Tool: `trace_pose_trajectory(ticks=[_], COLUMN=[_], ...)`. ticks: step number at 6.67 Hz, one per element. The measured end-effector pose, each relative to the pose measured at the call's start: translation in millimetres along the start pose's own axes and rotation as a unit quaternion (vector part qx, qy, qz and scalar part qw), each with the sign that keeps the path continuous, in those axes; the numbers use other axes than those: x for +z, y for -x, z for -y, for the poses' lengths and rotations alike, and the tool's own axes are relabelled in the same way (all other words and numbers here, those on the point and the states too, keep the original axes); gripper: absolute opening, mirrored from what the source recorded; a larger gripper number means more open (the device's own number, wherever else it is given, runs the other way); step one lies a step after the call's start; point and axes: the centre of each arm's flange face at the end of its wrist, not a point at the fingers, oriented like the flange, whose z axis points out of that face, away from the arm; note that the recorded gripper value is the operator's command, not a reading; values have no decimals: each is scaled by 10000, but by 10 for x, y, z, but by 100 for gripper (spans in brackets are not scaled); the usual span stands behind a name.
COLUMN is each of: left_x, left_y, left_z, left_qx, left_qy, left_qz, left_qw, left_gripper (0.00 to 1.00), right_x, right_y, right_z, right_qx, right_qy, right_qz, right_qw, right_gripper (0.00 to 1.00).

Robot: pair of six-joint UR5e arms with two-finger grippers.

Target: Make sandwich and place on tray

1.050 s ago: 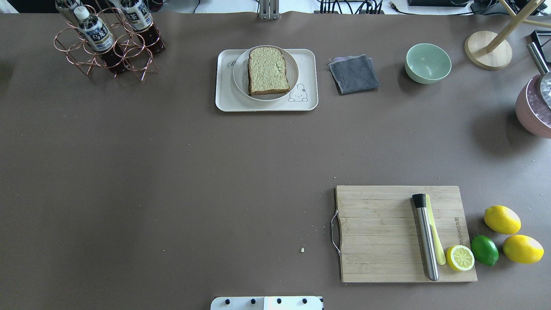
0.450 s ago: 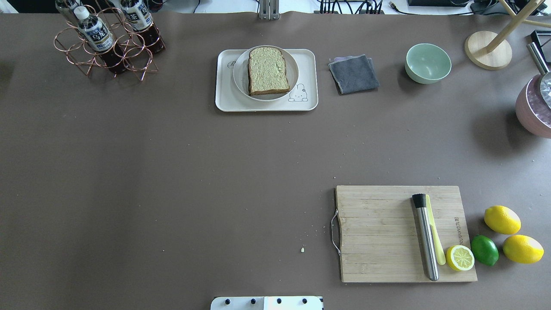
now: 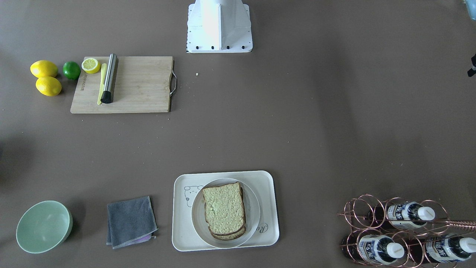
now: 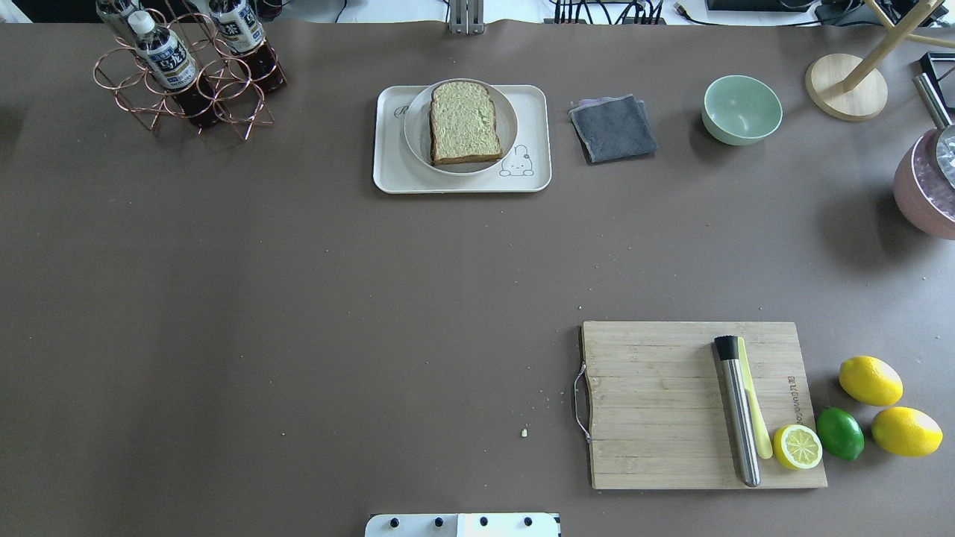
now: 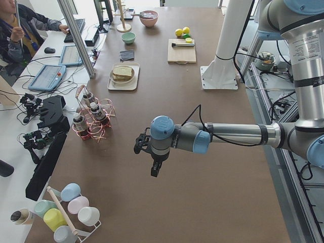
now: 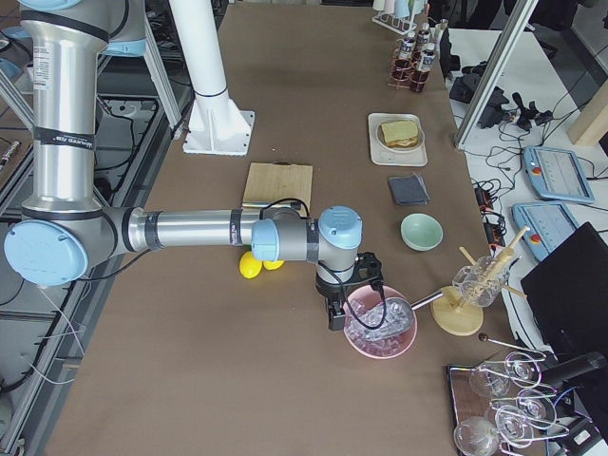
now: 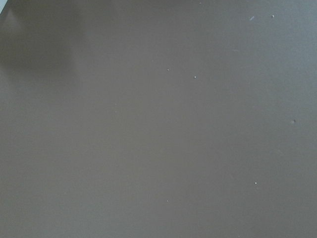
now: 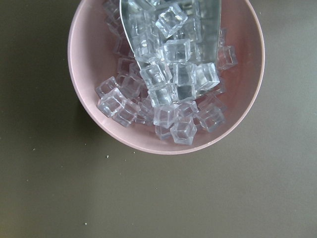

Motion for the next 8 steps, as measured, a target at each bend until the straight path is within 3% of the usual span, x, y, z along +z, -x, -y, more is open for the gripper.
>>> trace_pose_trajectory(ticks=[8], left_x=[9], left_y=[2], left_z=[-45], left_qx=[-88], left_qy=[57], left_qz=[16], left_qw=[9999], left_gripper=[97], right_x=[-54], right_y=[-6], right_z=[-156], right_qx=[105], right_qy=[-73], right_qz=[136], right_qw=[9998], right_gripper=[100])
